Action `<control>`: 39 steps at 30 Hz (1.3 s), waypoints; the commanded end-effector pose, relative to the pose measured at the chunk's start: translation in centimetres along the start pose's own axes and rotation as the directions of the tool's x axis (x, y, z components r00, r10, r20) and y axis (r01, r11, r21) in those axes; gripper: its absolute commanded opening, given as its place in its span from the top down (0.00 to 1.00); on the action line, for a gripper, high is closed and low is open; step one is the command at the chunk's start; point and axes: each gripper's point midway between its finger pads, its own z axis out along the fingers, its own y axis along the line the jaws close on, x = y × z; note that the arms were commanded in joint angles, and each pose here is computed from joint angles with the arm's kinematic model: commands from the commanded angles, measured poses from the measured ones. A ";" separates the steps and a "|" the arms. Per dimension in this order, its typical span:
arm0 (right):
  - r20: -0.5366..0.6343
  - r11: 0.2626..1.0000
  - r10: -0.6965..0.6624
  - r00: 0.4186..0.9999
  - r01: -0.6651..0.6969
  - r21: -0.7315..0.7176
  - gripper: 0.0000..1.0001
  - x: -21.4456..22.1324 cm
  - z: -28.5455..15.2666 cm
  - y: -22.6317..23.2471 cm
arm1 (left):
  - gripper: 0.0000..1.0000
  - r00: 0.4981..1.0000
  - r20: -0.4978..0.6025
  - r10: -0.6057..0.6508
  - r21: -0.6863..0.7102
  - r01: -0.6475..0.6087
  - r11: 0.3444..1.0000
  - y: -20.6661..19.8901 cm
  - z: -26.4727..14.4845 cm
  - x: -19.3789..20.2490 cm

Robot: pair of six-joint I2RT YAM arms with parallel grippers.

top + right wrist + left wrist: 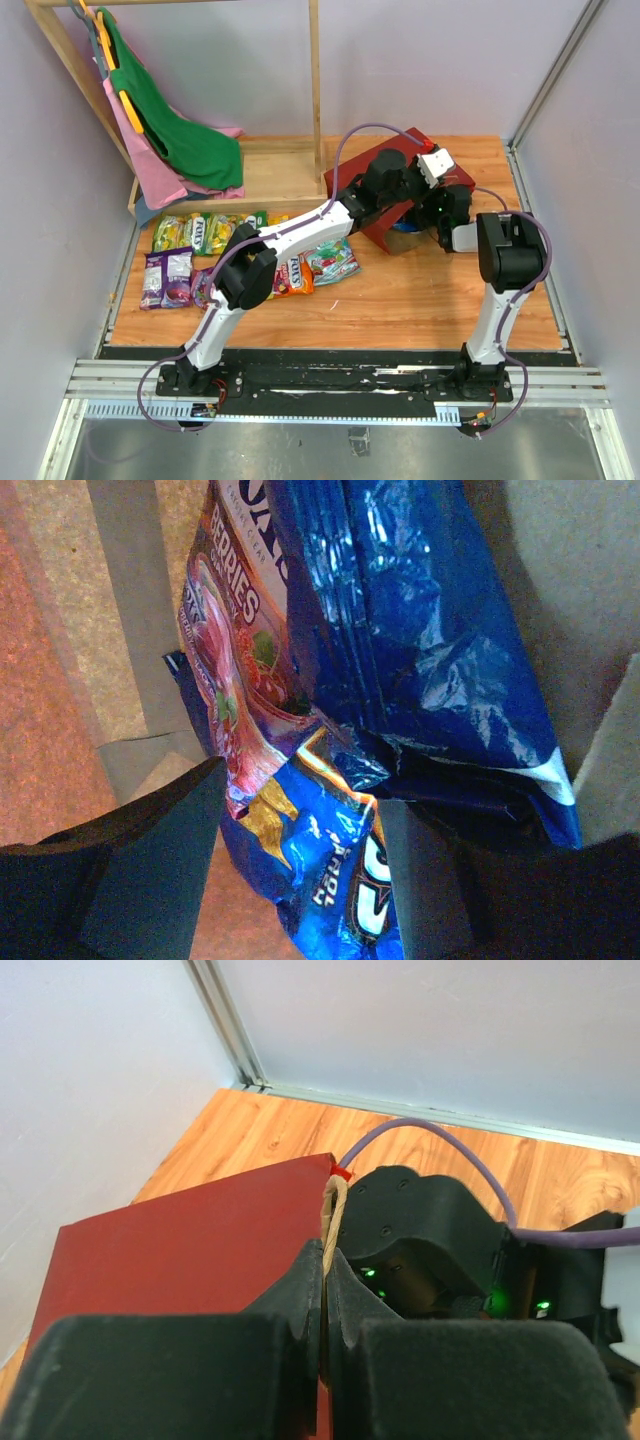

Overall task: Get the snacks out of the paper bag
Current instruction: Take out the snack from the paper bag.

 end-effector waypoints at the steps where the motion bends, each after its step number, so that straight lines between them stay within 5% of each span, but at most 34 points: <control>1: 0.024 1.000 -0.008 1.000 0.008 -0.017 0.36 0.7 2.2 0.7 | 1.00 0.999 0.034 0.004 -0.012 -0.003 1.000 0.5 0.1 -1.6; 8: 0.048 0.995 0.001 0.999 0.003 -0.100 0.44 0.8 4.4 2.1 | 0.99 1.000 0.007 0.015 -0.011 -0.015 1.000 0.5 -0.2 -1.1; 19: 0.110 0.968 -0.023 0.994 0.050 -0.245 0.99 -0.2 4.5 4.9 | 0.99 0.999 -0.021 0.032 -0.019 -0.032 0.999 0.6 -0.8 -0.6; 32: 0.198 0.926 -0.182 0.963 0.235 -0.294 0.99 -1.6 -0.1 10.5 | 1.00 0.999 -0.043 0.033 -0.050 -0.035 0.998 1.2 -1.4 -0.7; 39: 0.214 0.918 -0.295 0.931 0.338 -0.206 0.99 -1.4 -4.2 10.6 | 0.99 0.999 -0.052 0.008 -0.119 -0.015 0.993 2.7 -1.8 -0.7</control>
